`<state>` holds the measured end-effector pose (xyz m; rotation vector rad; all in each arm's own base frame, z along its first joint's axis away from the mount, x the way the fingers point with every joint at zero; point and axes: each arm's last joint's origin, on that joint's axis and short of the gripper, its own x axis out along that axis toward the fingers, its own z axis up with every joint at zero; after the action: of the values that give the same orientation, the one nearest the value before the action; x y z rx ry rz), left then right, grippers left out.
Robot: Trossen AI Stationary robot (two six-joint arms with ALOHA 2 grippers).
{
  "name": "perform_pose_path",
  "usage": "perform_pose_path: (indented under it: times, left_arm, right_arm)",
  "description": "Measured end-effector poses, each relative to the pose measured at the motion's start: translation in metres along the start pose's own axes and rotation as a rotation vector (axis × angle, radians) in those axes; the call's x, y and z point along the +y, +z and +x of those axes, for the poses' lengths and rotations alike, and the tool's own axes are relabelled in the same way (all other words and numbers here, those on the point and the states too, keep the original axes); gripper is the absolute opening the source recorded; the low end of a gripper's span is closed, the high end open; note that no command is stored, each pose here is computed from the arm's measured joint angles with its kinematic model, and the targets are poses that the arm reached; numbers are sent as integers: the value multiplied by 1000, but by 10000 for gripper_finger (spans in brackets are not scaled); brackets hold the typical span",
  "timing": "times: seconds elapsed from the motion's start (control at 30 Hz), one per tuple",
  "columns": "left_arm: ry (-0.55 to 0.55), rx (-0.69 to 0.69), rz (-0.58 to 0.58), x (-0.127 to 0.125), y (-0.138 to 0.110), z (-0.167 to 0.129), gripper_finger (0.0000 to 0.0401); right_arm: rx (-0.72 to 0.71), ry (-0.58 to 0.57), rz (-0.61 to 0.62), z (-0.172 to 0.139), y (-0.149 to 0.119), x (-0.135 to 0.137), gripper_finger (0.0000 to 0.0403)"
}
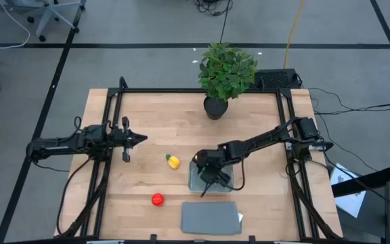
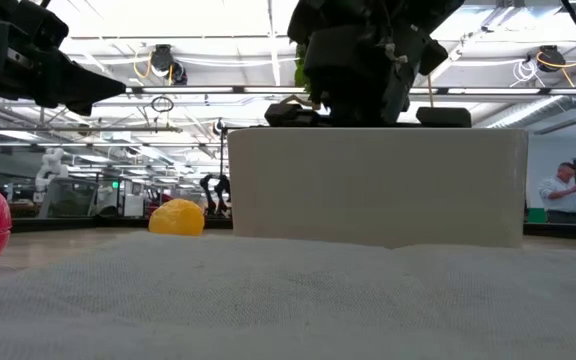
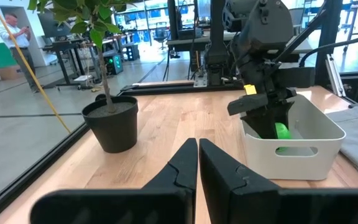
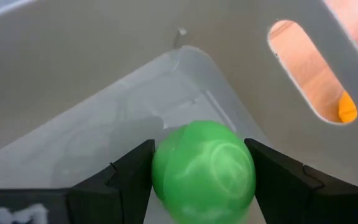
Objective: Pick and placing Produce into tupperware
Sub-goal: Put the green pear into the bin, then put the pineapple into the bin
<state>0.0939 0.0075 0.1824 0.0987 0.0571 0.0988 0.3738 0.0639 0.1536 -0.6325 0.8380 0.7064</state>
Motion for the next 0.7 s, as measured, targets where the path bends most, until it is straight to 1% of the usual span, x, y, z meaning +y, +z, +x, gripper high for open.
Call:
perform_pose_path:
  times: [0.07, 0.3, 0.53, 0.7]
  left_arm:
    - [0, 0, 0, 0, 0, 0, 21]
    - [0, 0, 0, 0, 0, 0, 21]
    - [0, 0, 0, 0, 0, 0, 21]
    - [0, 0, 0, 0, 0, 0, 21]
  right_arm:
    - [15, -17, -1, 0, 0, 0, 224]
    - [20, -22, 31, 0, -1, -1, 227]
    - [20, -34, 53, 0, -1, -2, 262]
    - [26, -41, 57, 0, -1, -2, 266]
